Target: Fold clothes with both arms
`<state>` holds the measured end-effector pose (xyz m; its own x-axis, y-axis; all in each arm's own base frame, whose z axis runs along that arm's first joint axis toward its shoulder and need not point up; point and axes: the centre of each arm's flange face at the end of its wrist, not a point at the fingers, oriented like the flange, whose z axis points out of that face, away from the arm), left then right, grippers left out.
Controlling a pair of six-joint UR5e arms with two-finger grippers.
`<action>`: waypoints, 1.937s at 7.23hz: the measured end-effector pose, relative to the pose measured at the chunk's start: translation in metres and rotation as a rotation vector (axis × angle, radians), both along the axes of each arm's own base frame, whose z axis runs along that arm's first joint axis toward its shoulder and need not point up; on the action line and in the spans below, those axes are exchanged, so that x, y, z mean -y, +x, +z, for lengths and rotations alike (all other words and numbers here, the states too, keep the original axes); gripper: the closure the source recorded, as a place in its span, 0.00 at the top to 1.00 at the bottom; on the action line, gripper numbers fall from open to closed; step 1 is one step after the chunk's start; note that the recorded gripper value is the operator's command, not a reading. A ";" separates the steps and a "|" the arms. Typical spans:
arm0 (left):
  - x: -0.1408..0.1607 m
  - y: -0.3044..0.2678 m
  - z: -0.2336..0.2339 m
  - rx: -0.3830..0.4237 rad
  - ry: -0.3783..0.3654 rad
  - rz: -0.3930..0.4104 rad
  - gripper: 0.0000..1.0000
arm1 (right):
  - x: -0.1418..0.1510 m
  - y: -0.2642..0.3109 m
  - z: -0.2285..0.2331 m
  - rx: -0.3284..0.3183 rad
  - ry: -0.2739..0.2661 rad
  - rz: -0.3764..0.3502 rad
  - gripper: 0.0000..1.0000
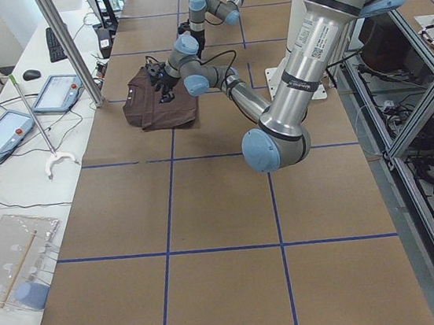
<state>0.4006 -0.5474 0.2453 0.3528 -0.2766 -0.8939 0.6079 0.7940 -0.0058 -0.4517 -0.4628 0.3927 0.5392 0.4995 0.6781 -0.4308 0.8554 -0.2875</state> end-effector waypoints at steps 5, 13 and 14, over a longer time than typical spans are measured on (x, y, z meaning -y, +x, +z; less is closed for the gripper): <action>0.000 0.010 0.017 0.014 -0.014 0.006 0.63 | 0.022 0.005 -0.028 0.040 -0.003 0.036 0.00; -0.031 0.018 -0.005 -0.073 -0.040 0.153 0.63 | -0.266 0.053 -0.088 0.230 -0.054 -0.495 0.97; -0.047 0.016 -0.011 -0.106 -0.053 0.212 0.63 | -0.300 0.043 -0.092 0.239 -0.071 -0.585 1.00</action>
